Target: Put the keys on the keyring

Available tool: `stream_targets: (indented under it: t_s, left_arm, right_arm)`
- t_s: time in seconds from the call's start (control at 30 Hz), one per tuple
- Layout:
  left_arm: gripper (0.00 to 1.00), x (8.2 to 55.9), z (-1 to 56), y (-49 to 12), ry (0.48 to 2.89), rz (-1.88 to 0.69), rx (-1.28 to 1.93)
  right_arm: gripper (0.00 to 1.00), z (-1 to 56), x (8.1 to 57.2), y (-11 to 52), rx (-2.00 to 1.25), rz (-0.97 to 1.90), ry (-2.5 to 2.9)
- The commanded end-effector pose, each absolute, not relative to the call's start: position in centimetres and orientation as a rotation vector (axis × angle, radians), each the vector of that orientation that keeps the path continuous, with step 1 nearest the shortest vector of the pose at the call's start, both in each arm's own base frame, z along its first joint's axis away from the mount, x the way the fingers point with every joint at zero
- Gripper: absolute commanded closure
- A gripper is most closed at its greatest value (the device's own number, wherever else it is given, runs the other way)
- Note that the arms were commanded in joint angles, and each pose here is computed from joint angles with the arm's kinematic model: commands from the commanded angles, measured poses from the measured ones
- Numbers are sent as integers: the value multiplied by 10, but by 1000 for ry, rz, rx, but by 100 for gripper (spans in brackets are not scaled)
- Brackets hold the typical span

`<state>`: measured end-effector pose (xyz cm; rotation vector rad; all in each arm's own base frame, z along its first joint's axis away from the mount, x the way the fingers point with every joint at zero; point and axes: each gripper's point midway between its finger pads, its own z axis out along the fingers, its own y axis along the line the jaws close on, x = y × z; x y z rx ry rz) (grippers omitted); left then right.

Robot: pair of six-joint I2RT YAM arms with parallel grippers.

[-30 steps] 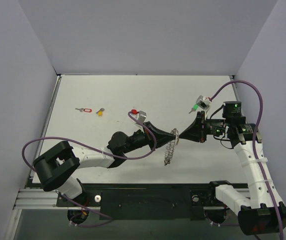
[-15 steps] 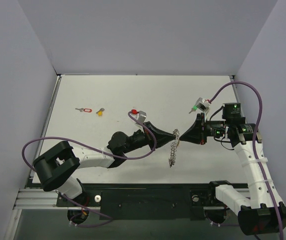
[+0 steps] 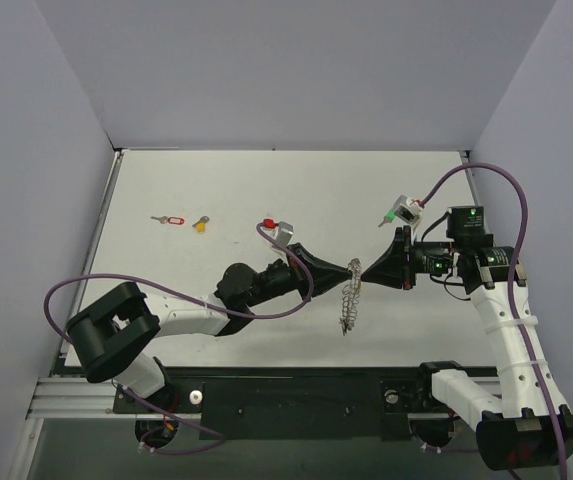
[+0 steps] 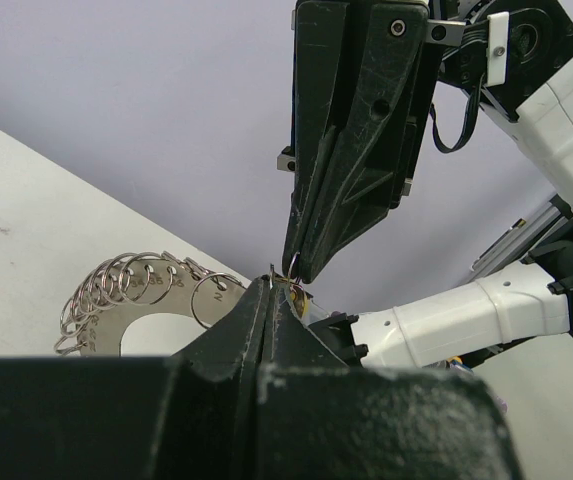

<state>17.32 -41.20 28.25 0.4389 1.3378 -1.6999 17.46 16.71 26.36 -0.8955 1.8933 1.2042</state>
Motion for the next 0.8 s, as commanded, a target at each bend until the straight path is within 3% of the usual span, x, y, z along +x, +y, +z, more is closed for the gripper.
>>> stream_targets:
  t_s: [0.0,0.77]
  left_arm:
    - [100,151,376,-383,897,-1801,414]
    - [100,147,378,-384,879,-1830,427]
  right_arm:
    - [100,276,175,167,-921,1192,1840]
    - [100,273,179,169,-902,1203,1851]
